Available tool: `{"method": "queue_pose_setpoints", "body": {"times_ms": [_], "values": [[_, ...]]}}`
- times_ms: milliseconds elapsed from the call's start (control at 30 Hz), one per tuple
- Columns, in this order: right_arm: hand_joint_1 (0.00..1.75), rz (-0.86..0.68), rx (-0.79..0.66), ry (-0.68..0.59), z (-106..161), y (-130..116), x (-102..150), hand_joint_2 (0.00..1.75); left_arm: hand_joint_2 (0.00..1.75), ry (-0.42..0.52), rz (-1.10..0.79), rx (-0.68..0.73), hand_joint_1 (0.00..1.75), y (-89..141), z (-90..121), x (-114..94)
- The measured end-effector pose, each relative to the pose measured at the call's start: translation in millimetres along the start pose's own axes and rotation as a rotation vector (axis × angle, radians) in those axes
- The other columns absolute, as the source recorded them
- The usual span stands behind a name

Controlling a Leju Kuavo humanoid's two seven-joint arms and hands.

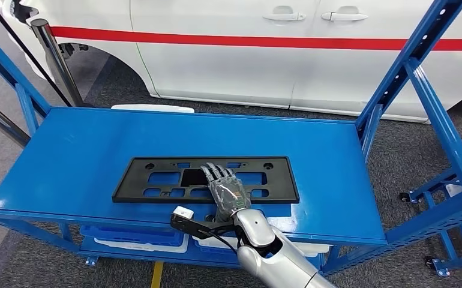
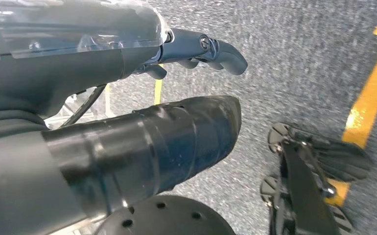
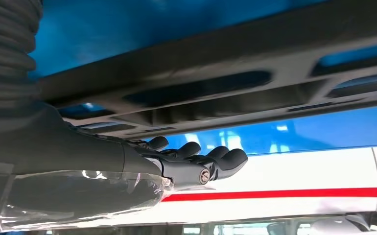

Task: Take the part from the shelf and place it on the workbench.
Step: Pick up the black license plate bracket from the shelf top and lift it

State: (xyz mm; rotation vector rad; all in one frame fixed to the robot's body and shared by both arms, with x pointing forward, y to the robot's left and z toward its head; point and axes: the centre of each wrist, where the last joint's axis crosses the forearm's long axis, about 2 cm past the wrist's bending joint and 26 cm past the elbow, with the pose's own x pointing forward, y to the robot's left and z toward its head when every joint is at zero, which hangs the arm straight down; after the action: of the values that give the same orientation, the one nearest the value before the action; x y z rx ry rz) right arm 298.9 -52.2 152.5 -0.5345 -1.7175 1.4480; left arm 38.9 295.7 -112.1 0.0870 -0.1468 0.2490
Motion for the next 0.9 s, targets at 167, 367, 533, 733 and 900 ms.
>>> {"method": "queue_pose_setpoints", "body": {"times_ms": [167, 367, 533, 733, 900], "values": [[1.75, 0.009, 0.013, 0.005, 0.7, 2.7, -3.0, 1.75, 0.00, 0.000, -0.002, -0.001, 0.00, 0.0, 0.0, -0.2], [1.75, 0.013, 0.023, 0.004, 1.6, 4.8, -4.6, 1.75, 0.00, -0.001, -0.003, -0.004, 0.00, -0.2, 0.0, 0.1], [1.75, 0.014, 0.017, -0.010, -0.1, 3.9, -3.5, 1.75, 0.87, -0.008, -0.003, -0.010, 0.00, -0.8, 0.0, 0.3], [1.75, 0.027, 0.014, -0.021, -1.4, 4.2, -2.2, 1.75, 1.75, -0.033, -0.002, -0.020, 0.00, -1.3, 0.1, -1.1], [1.75, 0.032, 0.014, -0.020, -2.3, 3.7, -3.1, 1.75, 1.75, -0.044, -0.003, -0.020, 0.00, -0.2, 0.0, -1.0]]}}
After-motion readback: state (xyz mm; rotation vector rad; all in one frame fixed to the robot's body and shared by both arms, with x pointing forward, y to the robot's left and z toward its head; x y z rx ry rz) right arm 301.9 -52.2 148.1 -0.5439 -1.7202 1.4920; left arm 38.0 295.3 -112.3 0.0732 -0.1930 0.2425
